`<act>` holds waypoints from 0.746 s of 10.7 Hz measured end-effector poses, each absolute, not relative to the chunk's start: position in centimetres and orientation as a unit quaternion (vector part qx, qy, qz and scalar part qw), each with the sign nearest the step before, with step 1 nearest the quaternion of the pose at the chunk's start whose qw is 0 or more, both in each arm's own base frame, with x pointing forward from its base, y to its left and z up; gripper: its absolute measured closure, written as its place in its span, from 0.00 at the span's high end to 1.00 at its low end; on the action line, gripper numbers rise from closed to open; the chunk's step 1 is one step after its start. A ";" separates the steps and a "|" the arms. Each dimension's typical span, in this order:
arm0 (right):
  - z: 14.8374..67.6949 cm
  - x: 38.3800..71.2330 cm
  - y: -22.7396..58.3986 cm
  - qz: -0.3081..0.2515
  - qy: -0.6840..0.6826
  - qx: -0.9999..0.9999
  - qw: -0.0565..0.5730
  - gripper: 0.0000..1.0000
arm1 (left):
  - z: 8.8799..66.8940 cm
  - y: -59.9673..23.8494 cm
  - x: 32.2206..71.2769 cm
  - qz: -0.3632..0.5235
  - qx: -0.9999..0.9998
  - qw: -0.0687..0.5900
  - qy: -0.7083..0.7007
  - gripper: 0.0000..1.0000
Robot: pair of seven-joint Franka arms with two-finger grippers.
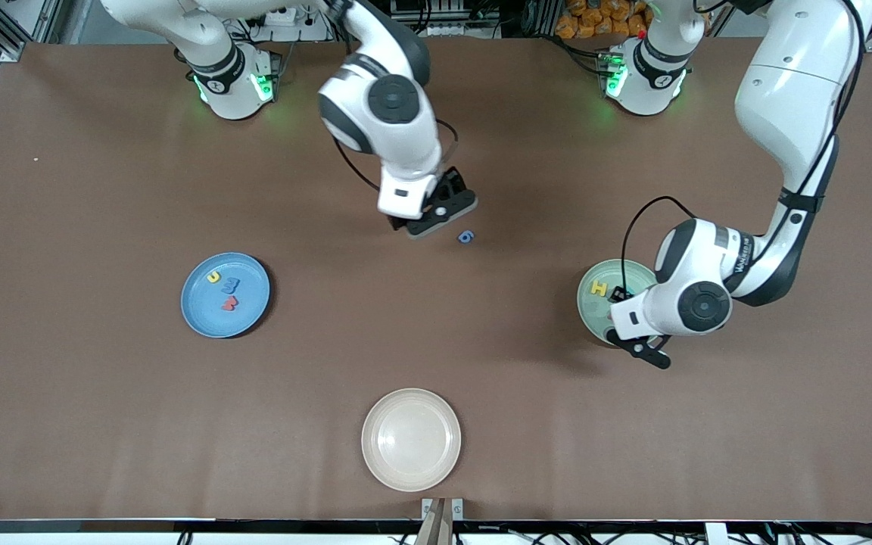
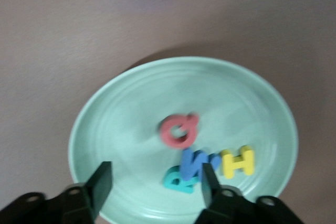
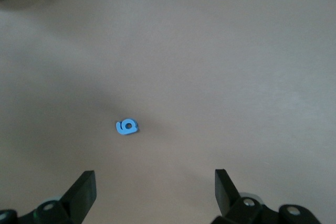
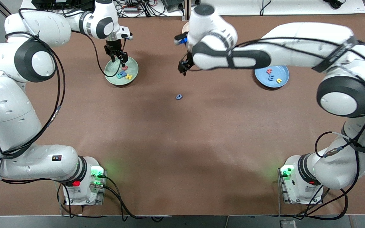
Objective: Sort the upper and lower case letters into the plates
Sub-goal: 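Lower the right gripper onto the blue 6 while the left gripper withdraws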
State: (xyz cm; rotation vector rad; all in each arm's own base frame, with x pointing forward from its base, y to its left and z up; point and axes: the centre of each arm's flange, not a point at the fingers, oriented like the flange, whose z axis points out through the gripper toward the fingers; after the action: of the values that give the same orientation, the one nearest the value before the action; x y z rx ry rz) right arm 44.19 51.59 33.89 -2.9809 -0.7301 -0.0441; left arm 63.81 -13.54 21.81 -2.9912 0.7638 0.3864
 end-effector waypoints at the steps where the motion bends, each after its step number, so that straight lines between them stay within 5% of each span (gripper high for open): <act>1: 31.2 42.9 53.2 -0.018 -0.236 -0.971 0.027 1.00 | 21.8 -12.8 64.0 0.123 -0.963 0.014 0.240 0.95; 8: 22.6 37.5 60.4 -0.035 -0.256 -0.966 -0.009 1.00 | 27.4 -8.5 68.0 0.062 -0.990 0.004 0.124 1.00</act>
State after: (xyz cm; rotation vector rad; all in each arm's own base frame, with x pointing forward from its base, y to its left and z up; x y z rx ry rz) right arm 37.51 60.45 22.62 -3.0521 -0.8081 -0.1114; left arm 67.99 -8.46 27.39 -3.1044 0.3881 0.1939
